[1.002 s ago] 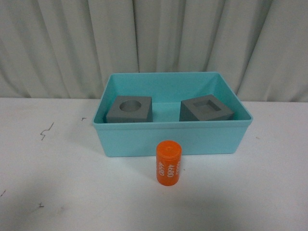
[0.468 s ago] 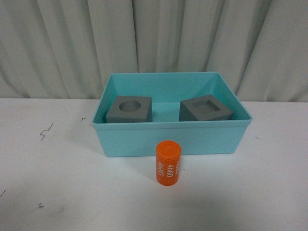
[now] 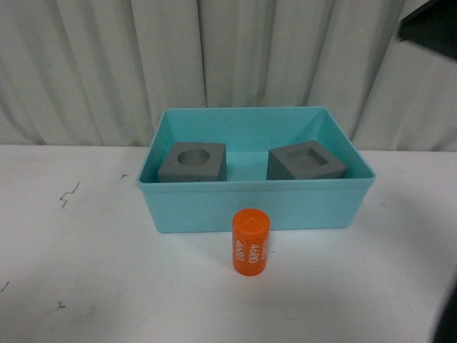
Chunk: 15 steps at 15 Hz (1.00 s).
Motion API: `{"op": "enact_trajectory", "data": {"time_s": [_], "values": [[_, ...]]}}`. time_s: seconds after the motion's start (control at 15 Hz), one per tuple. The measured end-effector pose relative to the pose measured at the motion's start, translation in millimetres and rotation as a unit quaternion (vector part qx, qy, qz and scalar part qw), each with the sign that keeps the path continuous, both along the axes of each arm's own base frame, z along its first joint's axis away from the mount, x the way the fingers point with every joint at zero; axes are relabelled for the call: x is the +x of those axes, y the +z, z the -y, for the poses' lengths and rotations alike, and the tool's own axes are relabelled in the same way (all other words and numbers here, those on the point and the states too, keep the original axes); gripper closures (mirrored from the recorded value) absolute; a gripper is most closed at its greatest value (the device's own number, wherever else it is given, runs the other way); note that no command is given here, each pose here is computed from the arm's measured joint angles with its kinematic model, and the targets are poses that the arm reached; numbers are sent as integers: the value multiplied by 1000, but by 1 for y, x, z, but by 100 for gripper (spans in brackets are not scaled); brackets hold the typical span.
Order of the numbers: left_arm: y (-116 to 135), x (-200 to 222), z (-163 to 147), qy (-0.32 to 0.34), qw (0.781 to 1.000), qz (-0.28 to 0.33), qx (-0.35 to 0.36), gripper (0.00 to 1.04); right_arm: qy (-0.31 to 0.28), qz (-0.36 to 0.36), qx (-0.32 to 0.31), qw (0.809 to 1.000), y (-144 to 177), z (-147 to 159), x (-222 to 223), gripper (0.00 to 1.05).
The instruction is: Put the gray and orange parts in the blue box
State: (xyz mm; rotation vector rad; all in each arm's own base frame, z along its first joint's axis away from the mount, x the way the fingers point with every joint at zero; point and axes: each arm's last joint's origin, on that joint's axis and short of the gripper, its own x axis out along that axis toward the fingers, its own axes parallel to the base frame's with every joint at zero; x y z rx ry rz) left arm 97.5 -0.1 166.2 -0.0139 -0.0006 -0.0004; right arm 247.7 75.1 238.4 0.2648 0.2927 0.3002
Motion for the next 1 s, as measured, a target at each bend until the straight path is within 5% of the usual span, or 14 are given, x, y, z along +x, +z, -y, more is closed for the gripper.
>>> {"op": "enact_trajectory", "data": {"time_s": [0.2, 0.47, 1.0], "values": [[0, 0, 0, 0, 1000, 0, 0, 7, 38, -127, 6, 991, -9, -33, 66, 6], [0, 0, 0, 0, 1000, 0, 0, 7, 78, -274, -19, 958, -64, -59, 83, 6], [0, 0, 0, 0, 1000, 0, 0, 7, 131, -319, -109, 932, -100, -79, 90, 6]]}}
